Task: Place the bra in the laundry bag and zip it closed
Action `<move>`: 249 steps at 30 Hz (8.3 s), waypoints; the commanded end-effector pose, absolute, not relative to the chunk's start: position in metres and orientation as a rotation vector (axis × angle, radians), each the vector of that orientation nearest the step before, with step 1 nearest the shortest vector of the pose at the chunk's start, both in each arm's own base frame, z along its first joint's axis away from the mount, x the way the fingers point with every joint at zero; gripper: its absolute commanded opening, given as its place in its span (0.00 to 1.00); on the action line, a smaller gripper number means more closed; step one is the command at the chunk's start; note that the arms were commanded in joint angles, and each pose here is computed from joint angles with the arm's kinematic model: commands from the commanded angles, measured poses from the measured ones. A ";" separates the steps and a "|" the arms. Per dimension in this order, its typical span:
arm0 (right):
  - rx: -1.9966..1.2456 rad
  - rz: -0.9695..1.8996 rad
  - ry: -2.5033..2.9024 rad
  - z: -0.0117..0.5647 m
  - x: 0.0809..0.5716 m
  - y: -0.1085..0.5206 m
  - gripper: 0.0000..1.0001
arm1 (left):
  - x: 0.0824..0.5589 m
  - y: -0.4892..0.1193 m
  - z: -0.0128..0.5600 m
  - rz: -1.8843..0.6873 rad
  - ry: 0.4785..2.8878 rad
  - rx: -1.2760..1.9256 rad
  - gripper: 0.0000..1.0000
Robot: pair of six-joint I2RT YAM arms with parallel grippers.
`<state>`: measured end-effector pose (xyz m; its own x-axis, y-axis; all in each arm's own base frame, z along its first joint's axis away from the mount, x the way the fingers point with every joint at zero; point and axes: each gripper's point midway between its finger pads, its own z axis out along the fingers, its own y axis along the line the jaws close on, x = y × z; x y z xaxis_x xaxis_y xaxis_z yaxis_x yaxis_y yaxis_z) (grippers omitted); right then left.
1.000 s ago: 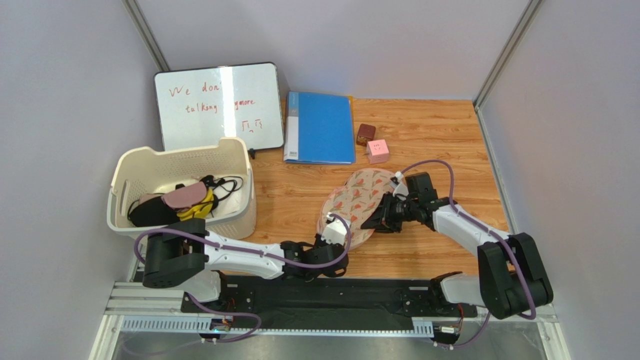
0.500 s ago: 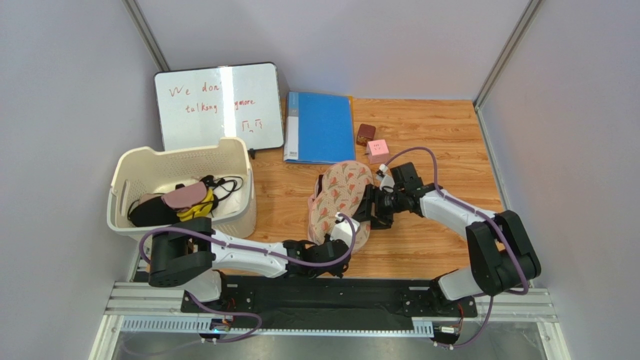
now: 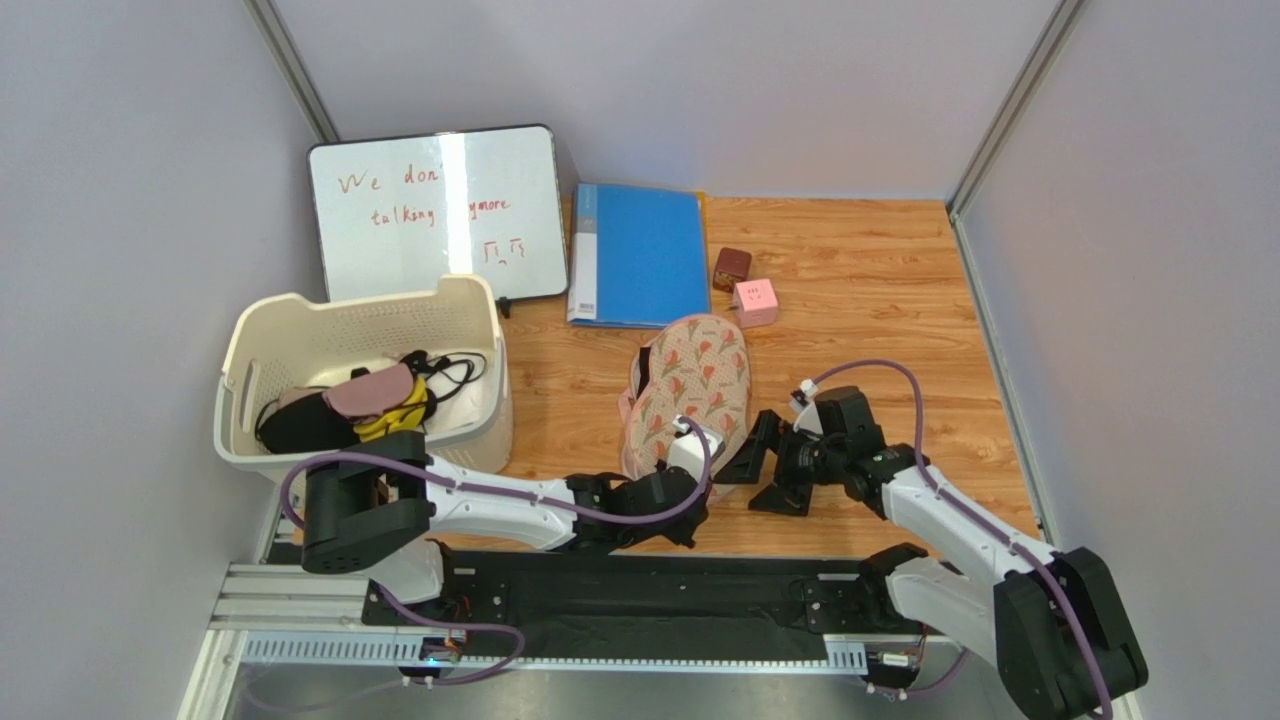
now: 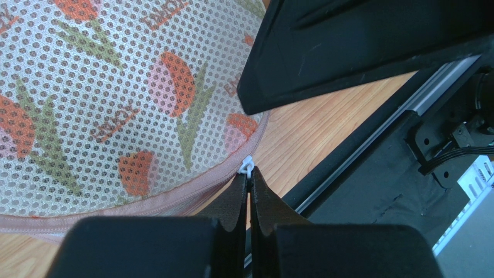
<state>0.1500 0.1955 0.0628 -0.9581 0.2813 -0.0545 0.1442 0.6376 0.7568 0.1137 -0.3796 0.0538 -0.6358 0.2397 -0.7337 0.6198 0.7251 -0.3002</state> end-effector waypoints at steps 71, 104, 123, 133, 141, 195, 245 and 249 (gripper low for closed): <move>0.340 1.159 2.748 0.059 0.164 0.185 0.81 | 0.114 -0.439 0.077 -0.907 2.209 0.749 0.00; 0.320 1.289 2.699 0.058 0.182 0.192 0.00 | 0.116 -0.273 0.038 -0.474 2.378 0.520 0.00; 0.212 1.062 2.706 0.077 0.227 0.189 0.69 | 0.136 -0.404 0.074 -0.692 2.253 0.723 0.00; 0.323 0.942 2.717 0.072 0.170 0.159 0.73 | 0.133 -0.421 0.073 -0.734 2.259 0.752 0.00; 0.456 0.841 2.713 0.066 0.164 0.145 0.83 | 0.131 -0.416 0.083 -0.761 2.251 0.728 0.00; 0.729 1.140 2.590 0.092 0.178 0.163 0.00 | 0.133 -0.379 0.062 -0.687 2.334 0.648 0.00; 0.397 0.476 2.597 0.129 0.195 0.099 1.00 | 0.143 -0.347 0.100 -0.800 2.246 0.454 0.00; 0.378 0.857 2.591 0.144 0.182 0.142 0.96 | 0.141 -0.337 0.107 -0.799 2.244 0.445 0.00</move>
